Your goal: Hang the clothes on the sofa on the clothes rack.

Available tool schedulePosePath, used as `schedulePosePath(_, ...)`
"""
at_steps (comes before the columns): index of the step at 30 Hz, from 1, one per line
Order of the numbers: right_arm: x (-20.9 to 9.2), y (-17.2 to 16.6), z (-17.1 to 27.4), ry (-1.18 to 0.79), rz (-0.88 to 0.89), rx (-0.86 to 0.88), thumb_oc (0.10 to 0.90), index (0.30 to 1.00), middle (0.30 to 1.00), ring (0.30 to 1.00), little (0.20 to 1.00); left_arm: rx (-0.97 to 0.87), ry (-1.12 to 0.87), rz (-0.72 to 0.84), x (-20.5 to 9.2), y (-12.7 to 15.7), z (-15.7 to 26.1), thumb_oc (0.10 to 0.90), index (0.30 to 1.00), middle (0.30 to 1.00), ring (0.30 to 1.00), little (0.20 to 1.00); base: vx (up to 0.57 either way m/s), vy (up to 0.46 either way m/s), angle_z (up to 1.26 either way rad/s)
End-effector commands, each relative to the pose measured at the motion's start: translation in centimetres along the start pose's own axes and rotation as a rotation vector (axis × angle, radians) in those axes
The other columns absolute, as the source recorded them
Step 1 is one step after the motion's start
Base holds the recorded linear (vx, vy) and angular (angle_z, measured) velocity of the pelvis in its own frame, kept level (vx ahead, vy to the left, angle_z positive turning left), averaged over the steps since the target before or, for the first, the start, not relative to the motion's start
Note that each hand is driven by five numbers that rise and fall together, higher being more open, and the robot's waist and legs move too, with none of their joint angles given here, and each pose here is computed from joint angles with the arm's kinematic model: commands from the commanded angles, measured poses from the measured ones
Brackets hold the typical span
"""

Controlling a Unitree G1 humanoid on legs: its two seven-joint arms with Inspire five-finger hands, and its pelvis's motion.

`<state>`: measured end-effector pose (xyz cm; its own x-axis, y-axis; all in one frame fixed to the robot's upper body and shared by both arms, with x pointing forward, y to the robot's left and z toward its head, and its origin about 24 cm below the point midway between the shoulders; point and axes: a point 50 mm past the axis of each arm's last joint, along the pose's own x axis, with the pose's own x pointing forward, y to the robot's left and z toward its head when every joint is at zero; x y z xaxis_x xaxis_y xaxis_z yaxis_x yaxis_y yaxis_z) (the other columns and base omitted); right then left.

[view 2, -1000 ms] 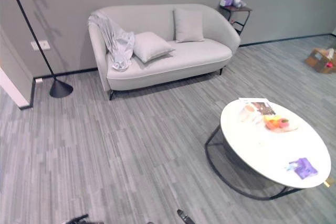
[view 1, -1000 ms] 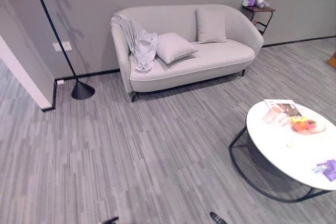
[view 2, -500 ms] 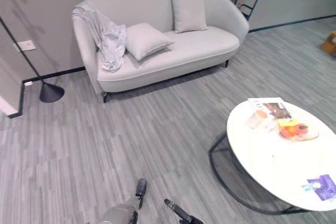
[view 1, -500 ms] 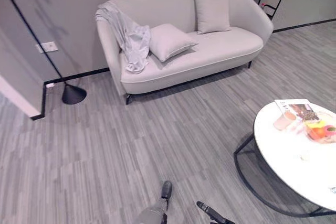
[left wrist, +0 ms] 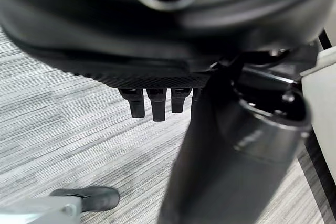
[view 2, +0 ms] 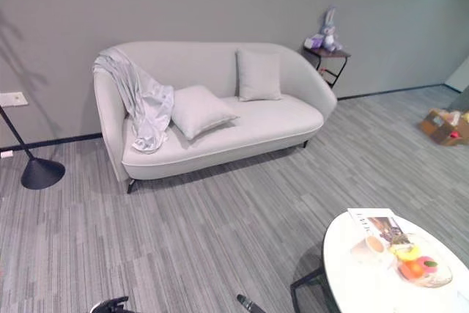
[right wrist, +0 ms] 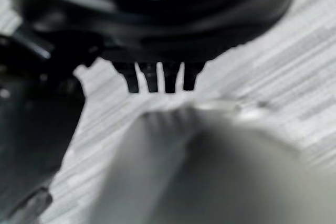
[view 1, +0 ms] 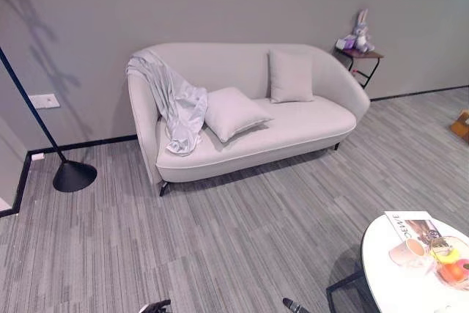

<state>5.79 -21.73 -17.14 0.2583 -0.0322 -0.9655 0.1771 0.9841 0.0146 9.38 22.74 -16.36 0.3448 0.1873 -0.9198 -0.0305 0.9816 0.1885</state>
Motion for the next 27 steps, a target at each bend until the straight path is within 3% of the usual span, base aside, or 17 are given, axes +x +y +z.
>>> schedulePosePath(1,0.3,1.3,1.3,-0.052,0.019,0.129,0.8,0.9,0.9,0.9,0.9,0.034,0.009,0.005,-0.2,-0.2,-0.8,0.8,0.9,0.9,0.9,0.9,0.57,-0.229,0.67)
schedulePosePath(7,0.2,0.4,0.4,-0.015,-0.007,0.17,0.8,0.9,0.9,0.9,0.9,0.019,0.065,-0.017,-0.5,-0.9,-2.5,0.8,0.9,0.9,0.9,0.9,0.44,-0.179,0.64)
schedulePosePath(13,0.1,-0.2,0.4,-0.019,-0.035,0.207,0.8,0.9,0.9,0.9,0.9,-0.113,0.116,0.017,-0.8,-0.6,-4.1,0.8,0.9,0.9,0.9,0.9,0.4,-0.252,0.61)
schedulePosePath(20,0.1,-0.7,4.0,-0.117,-0.088,0.078,0.8,0.9,0.9,0.9,0.9,0.026,0.036,-0.026,-0.3,-1.8,-1.9,0.8,0.9,0.9,0.9,0.9,0.24,-0.17,0.3)
schedulePosePath(25,0.0,-0.4,7.3,-0.232,-0.069,0.018,0.8,0.9,0.9,0.9,0.9,-0.065,0.04,0.0,-0.4,-1.6,-2.1,0.8,0.9,0.9,0.9,0.9,0.23,0.055,-0.03)
schedulePosePath(27,-0.3,0.7,9.0,-0.31,-0.021,-0.086,0.8,0.9,0.9,0.9,0.9,-0.095,0.035,-0.006,-0.4,-2.0,-2.1,0.8,0.9,0.9,0.9,0.9,0.25,0.089,-0.06)
